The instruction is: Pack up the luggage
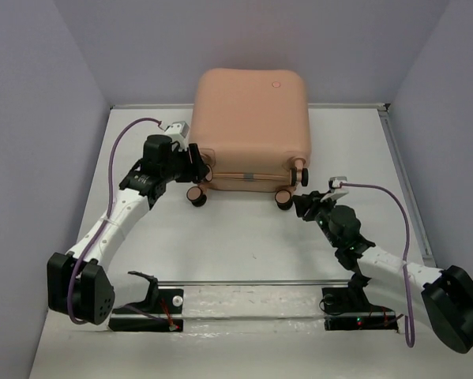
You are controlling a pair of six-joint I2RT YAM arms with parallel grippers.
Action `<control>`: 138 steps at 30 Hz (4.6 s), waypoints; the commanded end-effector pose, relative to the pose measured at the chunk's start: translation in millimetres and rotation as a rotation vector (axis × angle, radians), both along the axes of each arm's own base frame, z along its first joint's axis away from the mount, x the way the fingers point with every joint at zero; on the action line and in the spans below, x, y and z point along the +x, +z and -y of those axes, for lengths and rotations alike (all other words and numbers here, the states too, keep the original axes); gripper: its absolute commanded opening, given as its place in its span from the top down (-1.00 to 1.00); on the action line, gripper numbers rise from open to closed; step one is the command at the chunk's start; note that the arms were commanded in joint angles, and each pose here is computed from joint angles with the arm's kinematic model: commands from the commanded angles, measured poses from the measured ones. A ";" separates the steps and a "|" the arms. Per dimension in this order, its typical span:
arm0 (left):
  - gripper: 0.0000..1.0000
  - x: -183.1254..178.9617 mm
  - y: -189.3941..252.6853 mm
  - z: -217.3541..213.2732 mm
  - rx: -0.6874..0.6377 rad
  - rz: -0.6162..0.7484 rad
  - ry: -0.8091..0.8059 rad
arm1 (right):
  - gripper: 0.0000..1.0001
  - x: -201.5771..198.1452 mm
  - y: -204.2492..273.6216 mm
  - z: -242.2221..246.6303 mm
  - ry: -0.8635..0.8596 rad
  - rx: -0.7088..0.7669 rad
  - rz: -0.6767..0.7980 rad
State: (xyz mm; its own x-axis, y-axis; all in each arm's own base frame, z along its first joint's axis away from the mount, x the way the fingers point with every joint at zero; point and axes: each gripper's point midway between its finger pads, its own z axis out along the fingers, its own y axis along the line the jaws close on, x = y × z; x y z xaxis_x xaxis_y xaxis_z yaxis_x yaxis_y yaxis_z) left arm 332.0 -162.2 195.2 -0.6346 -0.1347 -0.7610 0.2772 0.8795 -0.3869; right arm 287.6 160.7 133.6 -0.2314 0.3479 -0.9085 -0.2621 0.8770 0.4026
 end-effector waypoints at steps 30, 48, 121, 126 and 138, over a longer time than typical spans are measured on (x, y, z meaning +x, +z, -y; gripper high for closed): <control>0.89 -41.2 60.3 59.4 -0.506 0.075 -0.247 | 0.03 33.7 28.5 18.1 -0.026 -0.006 0.117; 0.89 -53.9 70.9 60.4 -0.510 0.112 -0.283 | 0.04 69.7 48.0 -2.8 0.060 0.065 0.330; 0.88 -51.6 133.9 17.7 -0.526 0.295 -0.068 | 0.40 -4.8 -15.2 -2.0 0.010 0.044 -0.008; 0.89 -59.3 103.3 23.2 -0.520 0.247 -0.111 | 0.06 2.9 8.0 -24.7 0.140 0.032 0.093; 0.89 -80.5 90.1 36.4 -0.587 0.198 -0.213 | -0.12 30.5 40.9 -43.4 0.144 0.136 0.290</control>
State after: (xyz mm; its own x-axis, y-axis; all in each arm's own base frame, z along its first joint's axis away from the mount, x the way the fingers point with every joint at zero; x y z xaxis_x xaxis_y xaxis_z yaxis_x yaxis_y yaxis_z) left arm 280.2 -167.3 206.0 -0.6328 -0.5321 -0.5625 0.1625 0.6190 -0.7684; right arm 298.4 199.5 105.2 -0.2585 0.3308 -0.9076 -0.4255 0.8045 0.4144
